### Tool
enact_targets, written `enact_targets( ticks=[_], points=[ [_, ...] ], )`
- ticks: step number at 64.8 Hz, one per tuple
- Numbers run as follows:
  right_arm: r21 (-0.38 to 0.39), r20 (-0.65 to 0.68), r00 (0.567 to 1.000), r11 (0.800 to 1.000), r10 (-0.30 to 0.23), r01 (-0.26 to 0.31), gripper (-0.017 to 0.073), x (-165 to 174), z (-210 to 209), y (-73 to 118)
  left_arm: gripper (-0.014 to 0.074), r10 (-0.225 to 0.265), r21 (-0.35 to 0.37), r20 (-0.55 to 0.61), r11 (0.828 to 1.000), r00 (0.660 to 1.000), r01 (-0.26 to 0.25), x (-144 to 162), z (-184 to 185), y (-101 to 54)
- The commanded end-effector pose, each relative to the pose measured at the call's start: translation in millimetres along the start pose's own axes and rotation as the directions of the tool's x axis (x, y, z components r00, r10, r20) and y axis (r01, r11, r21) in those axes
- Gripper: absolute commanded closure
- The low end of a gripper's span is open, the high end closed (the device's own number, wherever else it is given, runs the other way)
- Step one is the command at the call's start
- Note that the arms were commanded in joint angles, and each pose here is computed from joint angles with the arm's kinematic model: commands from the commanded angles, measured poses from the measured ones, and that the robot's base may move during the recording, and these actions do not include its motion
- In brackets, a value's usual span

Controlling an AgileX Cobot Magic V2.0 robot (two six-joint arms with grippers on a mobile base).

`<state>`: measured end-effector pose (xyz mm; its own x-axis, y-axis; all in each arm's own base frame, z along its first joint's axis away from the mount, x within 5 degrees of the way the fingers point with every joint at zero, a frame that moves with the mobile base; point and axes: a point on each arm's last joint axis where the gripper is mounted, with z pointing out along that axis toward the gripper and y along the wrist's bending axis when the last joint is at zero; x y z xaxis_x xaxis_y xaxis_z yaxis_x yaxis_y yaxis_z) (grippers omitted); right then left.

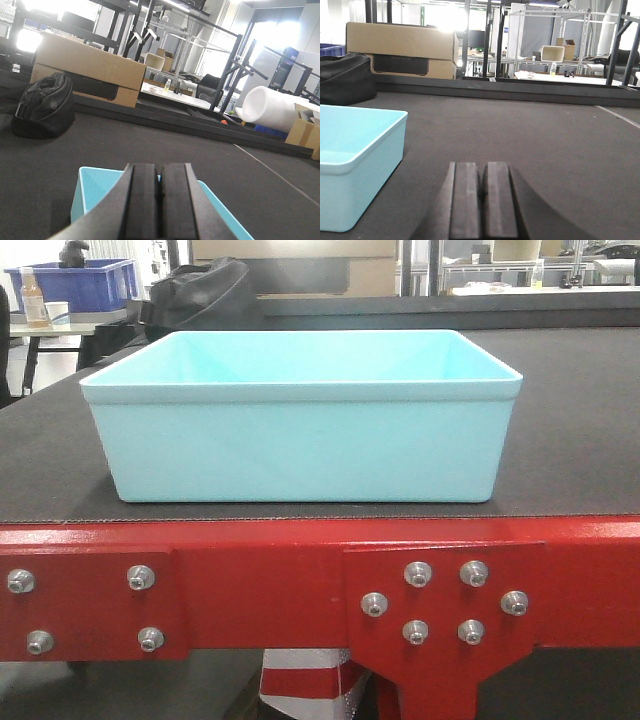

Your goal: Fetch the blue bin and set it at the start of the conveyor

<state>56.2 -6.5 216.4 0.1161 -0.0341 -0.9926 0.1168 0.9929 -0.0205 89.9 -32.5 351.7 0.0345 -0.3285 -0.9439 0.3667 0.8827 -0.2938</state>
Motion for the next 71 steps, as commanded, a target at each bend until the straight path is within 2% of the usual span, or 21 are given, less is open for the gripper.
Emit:
enact_targets(
  ticks=[1,50,54,58,60,61,65,69,70,71],
  points=[
    [0.003,0.020,1.000,1.000,0.001,-0.001,0.0726,-1.6,-0.7,-0.2,0.0704,0.003,0.012,0.021,1.000,1.000,-0.003,-2.0,-1.3,-1.2],
    [0.004,0.028,1.000,1.000,0.001,-0.001,0.0726,-2.3,-0.8,-0.2,0.0704,0.003,0.018,0.028,1.000,1.000,-0.004,-2.5,-2.4,-1.6],
    [0.004,0.028,1.000,1.000,0.001,-0.001,0.0726,-2.3,-0.8,-0.2,0.0704,-0.014,0.020,0.034,1.000,0.999,0.014,-2.8,-4.1,-1.6],
    [0.004,0.028,1.000,1.000,0.001,-0.001,0.0726,-2.3,-0.8,-0.2,0.0704,-0.054,0.003,0.025,0.999,0.998,0.054,1.1,-6.4,0.9],
    [0.004,0.028,1.000,1.000,0.001,-0.001,0.0726,-2.3,-0.8,-0.2,0.0704,-0.033,-0.020,0.017,0.999,0.999,0.033,4.6,-9.1,3.7],
    [0.004,0.028,1.000,1.000,0.001,-0.001,0.0726,-2.3,-0.8,-0.2,0.0704,0.006,-0.029,0.017,1.000,1.000,-0.006,5.7,-11.2,4.8],
    [0.004,0.028,1.000,1.000,0.001,-0.001,0.0726,-2.3,-0.8,-0.2,0.0704,0.070,-0.072,-0.002,0.995,0.998,-0.070,13.3,-17.5,10.2],
    [0.004,0.028,1.000,1.000,0.001,-0.001,0.0726,-2.3,-0.8,-0.2,0.0704,0.144,-0.122,-0.015,0.982,0.989,-0.145,24.1,-25.9,16.8],
    [0.004,0.028,1.000,1.000,0.001,-0.001,0.0726,-2.3,-0.8,-0.2,0.0704,0.197,-0.129,-0.014,0.972,0.980,-0.197,25.7,-28.8,17.7],
    [0.004,0.028,1.000,1.000,0.001,-0.001,0.0726,-2.3,-0.8,-0.2,0.0704,0.209,-0.144,-0.019,0.967,0.978,-0.210,29.5,-30.5,19.8]
  ],
)
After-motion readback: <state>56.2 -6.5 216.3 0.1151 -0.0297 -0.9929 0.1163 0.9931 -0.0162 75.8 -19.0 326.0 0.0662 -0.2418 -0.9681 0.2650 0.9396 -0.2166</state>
